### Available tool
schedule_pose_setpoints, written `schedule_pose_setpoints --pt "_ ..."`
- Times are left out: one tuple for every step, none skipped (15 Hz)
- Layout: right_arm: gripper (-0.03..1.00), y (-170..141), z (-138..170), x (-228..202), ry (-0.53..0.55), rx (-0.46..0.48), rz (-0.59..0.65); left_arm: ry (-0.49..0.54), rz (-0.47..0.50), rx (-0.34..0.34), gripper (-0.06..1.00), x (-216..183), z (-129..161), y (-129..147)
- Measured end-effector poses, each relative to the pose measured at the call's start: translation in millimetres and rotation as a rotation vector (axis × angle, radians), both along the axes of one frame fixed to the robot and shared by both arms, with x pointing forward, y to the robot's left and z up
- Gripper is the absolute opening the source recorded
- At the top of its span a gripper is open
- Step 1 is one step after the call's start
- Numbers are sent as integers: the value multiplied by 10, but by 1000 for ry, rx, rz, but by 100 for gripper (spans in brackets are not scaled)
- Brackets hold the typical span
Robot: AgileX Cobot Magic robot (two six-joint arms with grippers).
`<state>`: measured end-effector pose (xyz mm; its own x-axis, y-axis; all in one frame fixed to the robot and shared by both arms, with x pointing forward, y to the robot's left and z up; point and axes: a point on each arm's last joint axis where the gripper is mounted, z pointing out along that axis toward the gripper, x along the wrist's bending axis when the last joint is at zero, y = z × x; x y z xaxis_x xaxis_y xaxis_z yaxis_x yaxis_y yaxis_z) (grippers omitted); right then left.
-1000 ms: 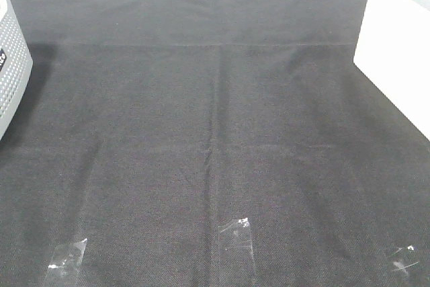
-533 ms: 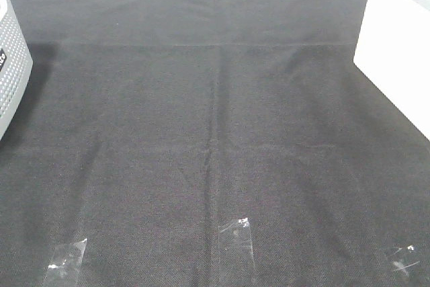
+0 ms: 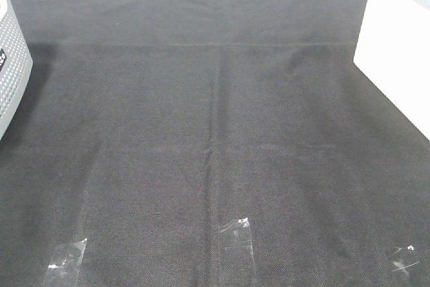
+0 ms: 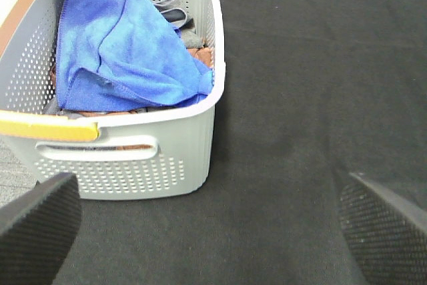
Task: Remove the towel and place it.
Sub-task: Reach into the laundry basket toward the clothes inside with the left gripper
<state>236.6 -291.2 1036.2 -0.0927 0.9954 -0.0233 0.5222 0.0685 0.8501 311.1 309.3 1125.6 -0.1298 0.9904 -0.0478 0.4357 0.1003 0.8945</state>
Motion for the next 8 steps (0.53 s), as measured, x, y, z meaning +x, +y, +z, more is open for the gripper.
schedule_pose_setpoints --pt "90 0 0 0 0 0 0 15 1 -1 99 89 28 9" --pt "90 0 0 0 0 0 0 34 6 -11 99 173 54 18" --pt "90 0 0 0 0 0 0 52 12 -22 99 278 73 29" --pt "90 0 0 0 0 0 0 52 18 -34 99 384 92 39" --pt "90 0 0 0 0 0 0 39 22 -37 99 528 103 55" --pt "90 0 0 0 0 0 0 40 26 -46 99 615 90 63" --pt "90 0 0 0 0 0 0 49 37 -63 99 703 77 73" --pt "90 0 0 0 0 0 0 59 50 -82 99 798 68 84"
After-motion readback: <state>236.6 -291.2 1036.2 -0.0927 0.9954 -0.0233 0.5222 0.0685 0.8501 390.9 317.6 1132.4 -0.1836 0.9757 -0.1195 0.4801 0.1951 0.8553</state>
